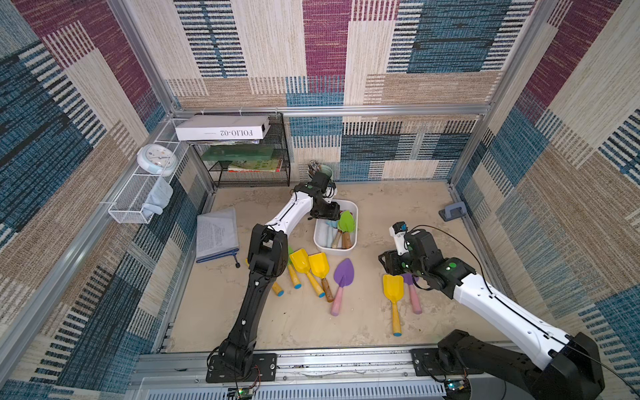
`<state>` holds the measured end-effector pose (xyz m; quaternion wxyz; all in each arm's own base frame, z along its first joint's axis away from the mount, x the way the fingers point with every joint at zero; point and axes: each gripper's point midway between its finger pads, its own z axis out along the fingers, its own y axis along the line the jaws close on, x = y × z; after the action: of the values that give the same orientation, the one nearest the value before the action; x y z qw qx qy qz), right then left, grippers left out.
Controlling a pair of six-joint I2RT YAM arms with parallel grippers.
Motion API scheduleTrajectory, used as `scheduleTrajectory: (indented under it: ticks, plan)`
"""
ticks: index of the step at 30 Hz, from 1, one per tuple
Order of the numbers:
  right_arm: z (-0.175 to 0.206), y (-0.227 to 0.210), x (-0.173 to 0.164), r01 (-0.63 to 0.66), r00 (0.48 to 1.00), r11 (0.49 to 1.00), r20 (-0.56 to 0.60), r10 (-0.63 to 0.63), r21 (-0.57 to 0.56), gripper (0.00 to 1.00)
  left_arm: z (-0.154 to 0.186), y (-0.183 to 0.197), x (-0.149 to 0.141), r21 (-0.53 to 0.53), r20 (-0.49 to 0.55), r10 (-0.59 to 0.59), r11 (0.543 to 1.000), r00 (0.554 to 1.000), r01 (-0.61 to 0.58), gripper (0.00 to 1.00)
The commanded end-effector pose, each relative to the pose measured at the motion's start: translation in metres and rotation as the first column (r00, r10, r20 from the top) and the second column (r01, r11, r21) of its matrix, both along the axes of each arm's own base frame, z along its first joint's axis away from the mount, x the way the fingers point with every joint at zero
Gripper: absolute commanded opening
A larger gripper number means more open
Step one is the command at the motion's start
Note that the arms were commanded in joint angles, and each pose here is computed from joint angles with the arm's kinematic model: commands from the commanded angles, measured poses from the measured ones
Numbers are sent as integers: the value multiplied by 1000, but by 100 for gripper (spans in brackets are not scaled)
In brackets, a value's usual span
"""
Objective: Put the shovel into the storage box
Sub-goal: Place the shovel in the storage box.
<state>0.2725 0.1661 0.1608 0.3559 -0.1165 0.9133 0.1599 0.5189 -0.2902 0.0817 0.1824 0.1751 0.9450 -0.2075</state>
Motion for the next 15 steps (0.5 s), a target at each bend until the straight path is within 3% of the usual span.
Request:
scheduleTrajectory:
  ticks: [1, 15]
  plan:
    - [3, -3, 1, 7, 1000, 1000, 14, -7, -8, 54, 21, -3, -1, -7, 27, 3, 1000, 1000, -3, 61]
    - [6, -8, -8, 20, 1000, 1000, 17, -20, 8, 54, 60, 12, -1, 78, 120, 69, 994, 990, -79, 62]
